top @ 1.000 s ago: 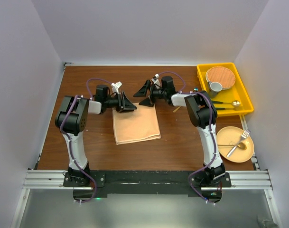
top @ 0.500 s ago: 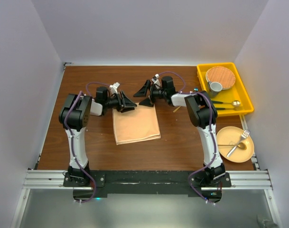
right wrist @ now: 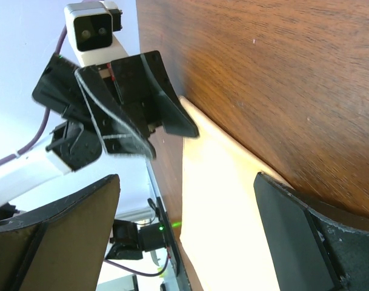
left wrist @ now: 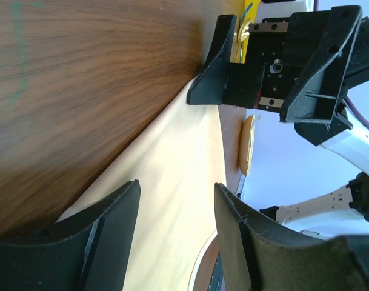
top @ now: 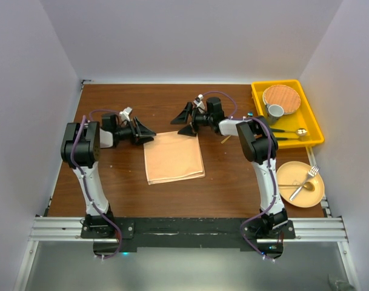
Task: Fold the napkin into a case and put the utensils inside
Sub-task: Smooth out the square-folded napkin at the center of the board.
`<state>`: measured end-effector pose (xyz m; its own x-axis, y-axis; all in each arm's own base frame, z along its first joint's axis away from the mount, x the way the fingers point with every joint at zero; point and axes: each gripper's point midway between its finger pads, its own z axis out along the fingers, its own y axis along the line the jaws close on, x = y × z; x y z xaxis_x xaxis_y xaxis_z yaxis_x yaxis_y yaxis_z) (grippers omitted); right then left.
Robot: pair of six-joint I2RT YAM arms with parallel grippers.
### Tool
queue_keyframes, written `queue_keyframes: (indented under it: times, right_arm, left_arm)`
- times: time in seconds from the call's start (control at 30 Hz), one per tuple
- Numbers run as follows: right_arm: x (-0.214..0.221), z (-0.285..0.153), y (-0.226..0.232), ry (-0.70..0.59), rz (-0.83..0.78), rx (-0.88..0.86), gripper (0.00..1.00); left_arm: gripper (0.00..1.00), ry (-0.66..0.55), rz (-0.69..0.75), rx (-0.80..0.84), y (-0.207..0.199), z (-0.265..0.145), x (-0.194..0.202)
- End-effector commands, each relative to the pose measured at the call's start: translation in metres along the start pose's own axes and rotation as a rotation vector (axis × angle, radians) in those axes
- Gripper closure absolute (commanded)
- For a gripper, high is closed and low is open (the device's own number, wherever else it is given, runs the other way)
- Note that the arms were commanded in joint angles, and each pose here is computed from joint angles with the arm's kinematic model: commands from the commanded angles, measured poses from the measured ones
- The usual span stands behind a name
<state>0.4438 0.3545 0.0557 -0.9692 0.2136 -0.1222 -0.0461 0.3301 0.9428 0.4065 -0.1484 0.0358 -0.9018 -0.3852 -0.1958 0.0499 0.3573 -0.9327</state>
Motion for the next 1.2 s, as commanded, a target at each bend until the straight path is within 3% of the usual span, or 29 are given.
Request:
queue_keyframes:
  times: [0.0, 0.27, 0.37, 0.47, 0.73, 1.17]
  right_arm:
    - [0.017, -0.007, -0.074, 0.019, 0.096, 0.181, 0.02]
    - [0.013, -0.019, 0.073, 0.056, -0.076, -0.074, 0.02]
    - [0.032, -0.037, 0.112, 0.083, -0.128, -0.113, 0.02]
    - [0.060, -0.051, 0.120, 0.129, -0.176, -0.110, 0.02]
    - [0.127, -0.062, 0.065, 0.271, -0.116, 0.001, 0.02]
    - [0.172, -0.076, -0.025, 0.379, 0.053, 0.141, 0.02]
  left_arm:
    - [0.43, 0.008, 0.003, -0.074, 0.027, -0.018, 0.002]
    - [0.48, -0.023, 0.247, 0.036, -0.065, -0.030, -0.029]
    - [0.51, -0.003, 0.292, 0.031, -0.081, -0.020, -0.018]
    - [0.55, 0.043, 0.290, 0.008, -0.080, 0.002, 0.005]
    - [0.67, 0.079, 0.172, -0.039, -0.040, 0.027, 0.033]
    - [0.75, 0.142, 0.106, -0.192, 0.021, 0.028, 0.057]
